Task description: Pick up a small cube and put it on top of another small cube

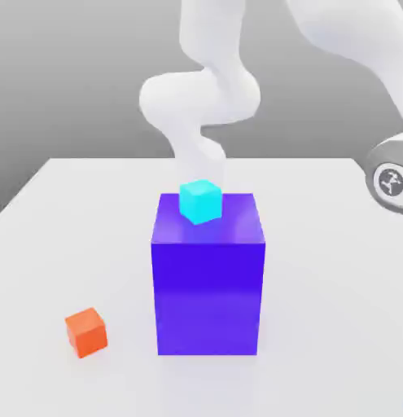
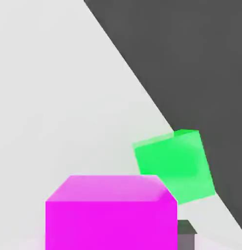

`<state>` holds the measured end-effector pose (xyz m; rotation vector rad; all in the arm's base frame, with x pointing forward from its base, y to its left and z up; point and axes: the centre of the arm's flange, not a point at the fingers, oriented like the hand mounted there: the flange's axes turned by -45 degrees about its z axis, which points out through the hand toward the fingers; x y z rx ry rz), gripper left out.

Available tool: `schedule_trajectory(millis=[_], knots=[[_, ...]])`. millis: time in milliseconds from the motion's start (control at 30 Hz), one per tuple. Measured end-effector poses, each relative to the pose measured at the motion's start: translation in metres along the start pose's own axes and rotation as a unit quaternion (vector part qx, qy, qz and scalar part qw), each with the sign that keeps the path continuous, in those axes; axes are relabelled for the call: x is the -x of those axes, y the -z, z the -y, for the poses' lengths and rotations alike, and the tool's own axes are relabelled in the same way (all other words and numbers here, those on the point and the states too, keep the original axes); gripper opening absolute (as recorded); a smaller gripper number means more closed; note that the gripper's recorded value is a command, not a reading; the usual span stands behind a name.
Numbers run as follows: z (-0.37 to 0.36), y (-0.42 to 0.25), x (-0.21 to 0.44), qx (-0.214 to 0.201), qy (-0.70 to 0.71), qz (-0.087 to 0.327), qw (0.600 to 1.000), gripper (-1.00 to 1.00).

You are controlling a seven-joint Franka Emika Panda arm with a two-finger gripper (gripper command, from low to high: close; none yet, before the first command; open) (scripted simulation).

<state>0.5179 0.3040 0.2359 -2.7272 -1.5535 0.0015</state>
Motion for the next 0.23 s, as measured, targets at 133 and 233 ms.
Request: schedule_trajectory(millis=[133,233], knots=[[-0.008,-0.052,-0.002,0.0,0.008,0.0,1.0,1.0],[-0.008,-0.052,-0.002,0.0,0.008,0.0,1.0,1.0]])
